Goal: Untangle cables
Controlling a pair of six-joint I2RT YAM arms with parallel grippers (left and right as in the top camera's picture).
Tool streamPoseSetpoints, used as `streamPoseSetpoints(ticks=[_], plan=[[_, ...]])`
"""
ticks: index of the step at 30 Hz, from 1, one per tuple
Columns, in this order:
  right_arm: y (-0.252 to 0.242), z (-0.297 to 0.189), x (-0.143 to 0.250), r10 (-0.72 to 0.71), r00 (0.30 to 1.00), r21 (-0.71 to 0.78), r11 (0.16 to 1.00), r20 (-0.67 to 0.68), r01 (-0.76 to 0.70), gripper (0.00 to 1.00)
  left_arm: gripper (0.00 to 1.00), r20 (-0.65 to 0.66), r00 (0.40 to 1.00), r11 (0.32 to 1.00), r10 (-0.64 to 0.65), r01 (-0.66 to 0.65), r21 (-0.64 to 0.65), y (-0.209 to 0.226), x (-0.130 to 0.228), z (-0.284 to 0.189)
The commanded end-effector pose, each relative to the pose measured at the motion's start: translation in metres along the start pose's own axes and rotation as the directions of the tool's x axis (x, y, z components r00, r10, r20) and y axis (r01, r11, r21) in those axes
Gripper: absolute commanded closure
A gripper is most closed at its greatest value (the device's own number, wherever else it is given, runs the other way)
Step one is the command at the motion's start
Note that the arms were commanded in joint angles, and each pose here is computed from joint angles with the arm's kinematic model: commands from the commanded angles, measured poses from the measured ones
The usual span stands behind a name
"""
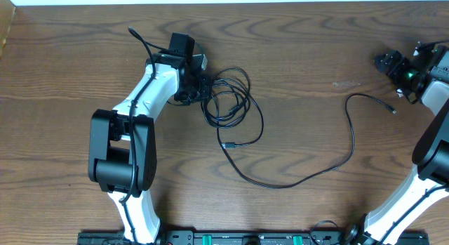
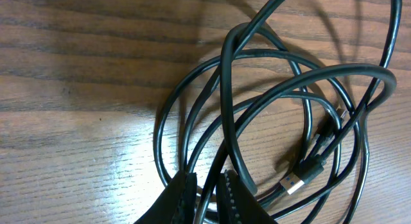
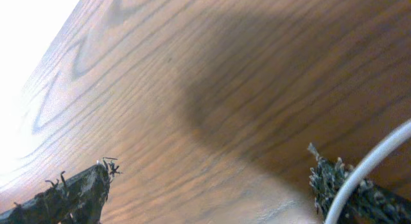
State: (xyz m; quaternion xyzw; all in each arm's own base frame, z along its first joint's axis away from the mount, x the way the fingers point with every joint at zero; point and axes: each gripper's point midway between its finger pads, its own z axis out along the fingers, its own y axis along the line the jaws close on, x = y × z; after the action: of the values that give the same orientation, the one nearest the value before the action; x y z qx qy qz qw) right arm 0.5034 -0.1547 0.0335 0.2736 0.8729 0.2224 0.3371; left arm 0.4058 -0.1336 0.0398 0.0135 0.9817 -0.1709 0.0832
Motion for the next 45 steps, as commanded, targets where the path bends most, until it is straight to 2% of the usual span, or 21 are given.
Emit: streamPoseSetpoints(ticks=[1,4,7,8,12,16,22,26,30,34,39,45], plan=[[0.042,-0.036,-0.033,-0.019,0.998,-0.076,0.997,0.060,0.024,0.01,0.83,-0.028,0.999,1.000,-0.017,0.016,-0.021,0.008,0.008,0.009],[0.068,-0.072,-0.049,-0.050,0.993,-0.088,0.994,0.109,0.060,0.01,0.83,-0.028,0.999,1.000,-0.017,0.016,-0.020,0.007,0.008,0.009],[0.071,-0.103,-0.062,-0.075,0.982,0.005,0.997,0.172,0.075,0.01,0.83,-0.028,0.999,1.000,-0.017,0.016,-0.020,0.007,0.008,0.009],[0.065,-0.109,-0.065,-0.074,0.979,0.054,0.996,0.187,0.065,0.01,0.78,-0.028,0.999,1.000,-0.017,0.016,-0.020,0.007,0.008,0.009],[0.027,-0.124,-0.065,-0.068,0.976,0.270,0.963,0.206,0.010,0.01,0.78,-0.028,0.999,1.000,-0.017,0.016,-0.021,0.008,0.008,0.009],[-0.018,-0.131,-0.054,-0.060,0.983,0.468,0.883,0.176,-0.030,0.01,0.78,-0.029,0.999,1.000,-0.017,0.017,-0.021,0.008,0.008,0.009],[-0.057,-0.122,-0.036,-0.053,0.995,0.551,0.834,0.085,-0.003,0.01,0.77,-0.028,0.999,1.000,-0.017,0.017,-0.020,0.007,0.008,0.009],[-0.100,-0.118,-0.018,0.055,0.996,0.626,0.775,0.069,-0.086,0.01,0.78,-0.029,0.999,1.000,-0.018,0.017,-0.020,0.007,0.008,0.009],[-0.106,-0.092,-0.001,0.127,0.992,0.531,0.840,0.007,-0.111,0.01,0.77,-0.028,0.999,1.000,-0.017,0.017,-0.020,0.007,0.008,0.009],[-0.105,-0.067,0.010,0.119,0.991,0.422,0.903,-0.057,-0.084,0.01,0.78,-0.028,0.999,1.000,-0.017,0.016,-0.020,0.007,0.008,0.009],[-0.116,-0.049,0.020,0.128,0.989,0.418,0.905,-0.077,-0.085,0.01,0.78,-0.028,0.999,1.000,-0.017,0.017,-0.020,0.007,0.008,0.009],[-0.090,-0.025,0.023,0.045,0.992,0.287,0.958,-0.117,-0.010,0.01,0.78,-0.027,0.999,1.000,-0.017,0.016,-0.020,0.007,0.008,0.009]])
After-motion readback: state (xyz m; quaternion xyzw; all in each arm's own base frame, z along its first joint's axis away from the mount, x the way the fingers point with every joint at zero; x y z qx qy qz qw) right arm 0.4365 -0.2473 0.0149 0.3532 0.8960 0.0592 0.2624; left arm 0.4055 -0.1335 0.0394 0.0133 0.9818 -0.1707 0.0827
